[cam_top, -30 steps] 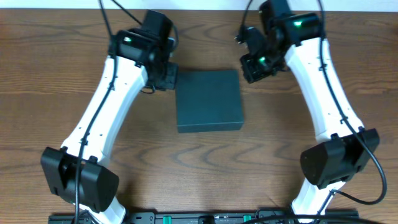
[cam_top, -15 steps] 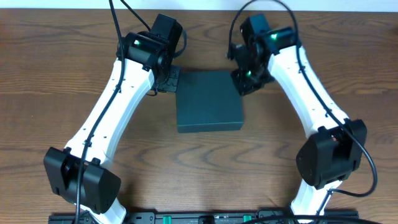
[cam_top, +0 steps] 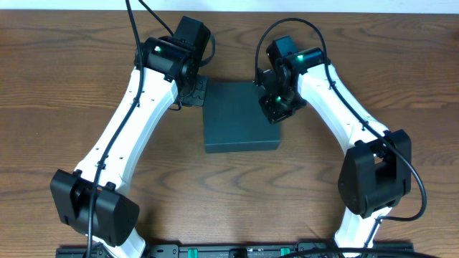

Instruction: Pack container

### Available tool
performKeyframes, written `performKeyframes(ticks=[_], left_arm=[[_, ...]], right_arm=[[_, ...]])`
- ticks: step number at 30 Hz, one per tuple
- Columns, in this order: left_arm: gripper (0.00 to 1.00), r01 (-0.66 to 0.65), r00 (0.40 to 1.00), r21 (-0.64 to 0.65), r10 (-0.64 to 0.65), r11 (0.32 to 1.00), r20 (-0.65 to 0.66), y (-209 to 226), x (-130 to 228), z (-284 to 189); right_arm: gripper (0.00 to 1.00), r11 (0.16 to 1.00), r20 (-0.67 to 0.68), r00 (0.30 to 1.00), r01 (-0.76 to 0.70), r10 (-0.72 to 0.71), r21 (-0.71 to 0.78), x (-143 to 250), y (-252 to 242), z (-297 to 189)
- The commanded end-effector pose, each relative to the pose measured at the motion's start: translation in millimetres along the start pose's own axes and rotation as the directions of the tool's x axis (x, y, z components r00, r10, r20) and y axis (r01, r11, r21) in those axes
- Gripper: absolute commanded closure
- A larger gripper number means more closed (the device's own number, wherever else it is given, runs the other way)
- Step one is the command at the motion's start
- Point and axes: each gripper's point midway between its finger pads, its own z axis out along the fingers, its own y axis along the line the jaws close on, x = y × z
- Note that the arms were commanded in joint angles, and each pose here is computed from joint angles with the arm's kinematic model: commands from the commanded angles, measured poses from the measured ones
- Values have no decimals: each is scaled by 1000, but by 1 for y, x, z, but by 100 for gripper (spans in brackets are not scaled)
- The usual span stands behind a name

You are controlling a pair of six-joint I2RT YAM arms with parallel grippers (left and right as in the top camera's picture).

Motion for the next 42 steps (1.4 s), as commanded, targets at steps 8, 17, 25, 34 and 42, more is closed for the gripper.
performKeyframes(ticks=[8,17,25,34,42], left_arm=[[94,15,1000,-16,-15,1000,23,5,-3,-7],[95,15,1000,-17,-15,1000,24,5,-3,-7],[94,15,1000,-17,-14,1000,24,5,-3,-7],[94,52,997,-18,-51,998,55,17,-12,-7],[71,229,963,-41,-220,973,155,85,-40,-5]], right_arm=[[99,999,-13,999,49,-49,-13,2,15,9],[99,999,-44,998,47,-48,-17,16,13,42],[99,999,-62,997,44,-45,-19,24,11,56],[92,998,201,979,-38,25,59,-49,-20,8],[50,942,464,855,-316,230,114,-87,-129,-74]])
